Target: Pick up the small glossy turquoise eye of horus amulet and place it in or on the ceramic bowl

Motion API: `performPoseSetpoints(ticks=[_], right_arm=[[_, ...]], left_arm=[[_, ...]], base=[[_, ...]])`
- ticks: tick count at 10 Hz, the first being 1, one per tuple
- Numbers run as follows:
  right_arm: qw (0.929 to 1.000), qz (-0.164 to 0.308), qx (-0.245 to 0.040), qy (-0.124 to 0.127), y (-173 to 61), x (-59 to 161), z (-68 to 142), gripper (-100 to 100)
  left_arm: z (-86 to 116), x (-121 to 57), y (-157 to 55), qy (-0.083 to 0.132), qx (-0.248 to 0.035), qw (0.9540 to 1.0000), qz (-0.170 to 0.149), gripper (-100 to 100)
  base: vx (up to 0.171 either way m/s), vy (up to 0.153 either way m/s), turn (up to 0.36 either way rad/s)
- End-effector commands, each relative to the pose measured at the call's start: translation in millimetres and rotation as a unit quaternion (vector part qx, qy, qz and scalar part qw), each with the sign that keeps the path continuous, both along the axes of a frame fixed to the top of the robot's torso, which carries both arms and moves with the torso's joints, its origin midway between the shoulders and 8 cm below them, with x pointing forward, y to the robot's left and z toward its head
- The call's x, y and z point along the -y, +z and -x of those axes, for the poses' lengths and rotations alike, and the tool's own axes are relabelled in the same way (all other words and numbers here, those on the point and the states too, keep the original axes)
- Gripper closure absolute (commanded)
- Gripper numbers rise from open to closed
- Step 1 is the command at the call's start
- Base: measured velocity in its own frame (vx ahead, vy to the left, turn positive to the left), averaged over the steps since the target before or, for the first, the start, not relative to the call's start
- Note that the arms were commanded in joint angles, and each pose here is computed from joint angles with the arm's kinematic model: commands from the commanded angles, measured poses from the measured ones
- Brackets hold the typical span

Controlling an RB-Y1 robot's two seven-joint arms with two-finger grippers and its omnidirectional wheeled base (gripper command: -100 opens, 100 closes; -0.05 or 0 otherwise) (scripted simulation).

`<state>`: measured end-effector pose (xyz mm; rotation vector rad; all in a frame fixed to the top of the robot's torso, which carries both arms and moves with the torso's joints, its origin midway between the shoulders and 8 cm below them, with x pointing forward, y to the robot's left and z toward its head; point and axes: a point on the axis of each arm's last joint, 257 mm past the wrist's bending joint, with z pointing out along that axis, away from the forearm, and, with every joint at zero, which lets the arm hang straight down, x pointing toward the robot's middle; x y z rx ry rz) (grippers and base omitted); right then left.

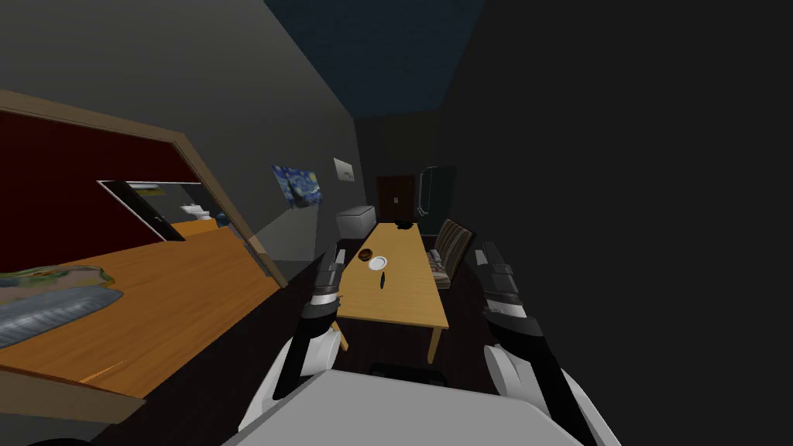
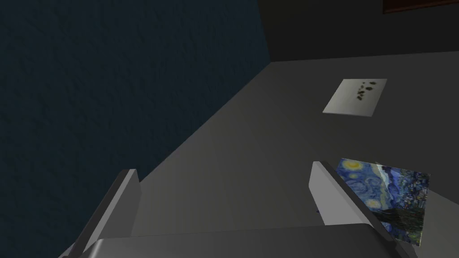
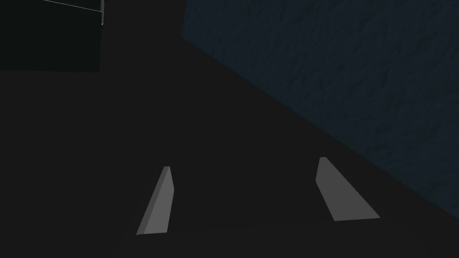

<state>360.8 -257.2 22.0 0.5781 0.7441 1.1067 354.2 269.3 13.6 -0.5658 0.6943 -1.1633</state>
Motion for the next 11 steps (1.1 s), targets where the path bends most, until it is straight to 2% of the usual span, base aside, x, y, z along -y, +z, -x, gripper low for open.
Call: performPoseSetpoints(ticks=[1,5,8,9,10,11], right_arm=[[1.0000,0.000,0.000,0.000,0.0,0.0,0.0,0],[1.0000,0.000,0.000,0.000,0.0,0.0,0.0,0],[1.0000,0.000,0.000,0.000,0.0,0.0,0.0,0],[1.0000,0.000,0.000,0.000,0.0,0.0,0.0,0],[1.0000,0.000,0.000,0.000,0.0,0.0,0.0,0],[1.0000,0.000,0.000,0.000,0.0,0.0,0.0,0]], left_arm=[[-7.0,1.3,-10.3,-0.006,-0.021,0.9996,-0.017,-100],[-27.3,-4.4,-44.1,-0.004,-0.083,0.9959,-0.036,-100],[-44.2,-15.2,-79.4,0.007,-0.143,0.9888,-0.042,-100],[-44.8,-15.6,-80.8,0.008,-0.146,0.9884,-0.041,-100],[-50.3,-20.4,-94.7,0.013,-0.169,0.9846,-0.042,-100],[-50.3,-20.4,-94.7,0.013,-0.169,0.9846,-0.042,-100]], base=[[-0.012,0.006,-0.160],[-0.035,0.030,-0.170],[-0.049,0.041,-0.246],[-0.045,0.029,-0.099],[-0.046,0.020,-0.166],[-0.036,0.019,-0.105]])
